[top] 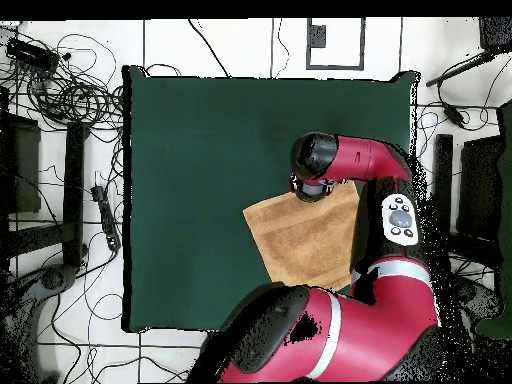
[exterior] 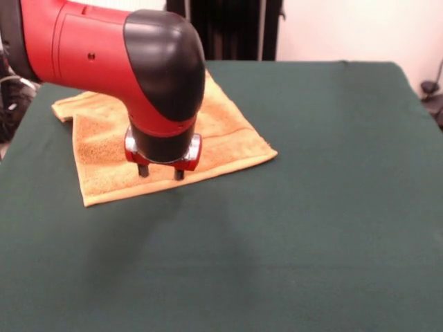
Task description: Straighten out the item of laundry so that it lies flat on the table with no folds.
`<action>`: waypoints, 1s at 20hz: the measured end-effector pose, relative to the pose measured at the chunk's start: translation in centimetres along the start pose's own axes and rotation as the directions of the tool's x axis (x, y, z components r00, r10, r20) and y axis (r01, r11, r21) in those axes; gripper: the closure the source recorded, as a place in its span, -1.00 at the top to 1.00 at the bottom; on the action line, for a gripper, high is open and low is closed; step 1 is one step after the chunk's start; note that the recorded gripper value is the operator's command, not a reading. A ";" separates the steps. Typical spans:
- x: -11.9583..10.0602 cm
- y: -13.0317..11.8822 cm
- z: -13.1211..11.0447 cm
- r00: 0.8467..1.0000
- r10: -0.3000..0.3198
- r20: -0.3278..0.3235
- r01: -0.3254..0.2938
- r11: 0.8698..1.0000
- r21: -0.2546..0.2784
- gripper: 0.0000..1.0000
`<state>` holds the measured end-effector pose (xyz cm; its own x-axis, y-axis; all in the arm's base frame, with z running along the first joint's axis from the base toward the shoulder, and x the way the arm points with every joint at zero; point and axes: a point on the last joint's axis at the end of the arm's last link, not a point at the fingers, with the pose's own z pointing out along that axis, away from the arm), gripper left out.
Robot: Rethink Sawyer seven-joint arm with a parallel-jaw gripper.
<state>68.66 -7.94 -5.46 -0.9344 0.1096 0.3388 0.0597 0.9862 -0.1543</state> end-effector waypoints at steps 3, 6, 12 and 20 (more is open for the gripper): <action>-0.2 0.2 0.0 1.000 -0.006 -0.012 0.006 1.000 0.018 1.00; -0.4 0.6 -0.1 1.000 -0.014 -0.023 0.014 0.999 0.042 1.00; -0.7 1.0 -0.1 0.999 -0.018 -0.041 0.021 0.997 0.071 1.00; -1.0 1.6 -0.2 0.998 -0.024 -0.061 0.030 0.993 0.112 1.00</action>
<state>69.81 -6.45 -5.88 -0.9126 0.0937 0.3980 -0.0085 0.9689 -0.2474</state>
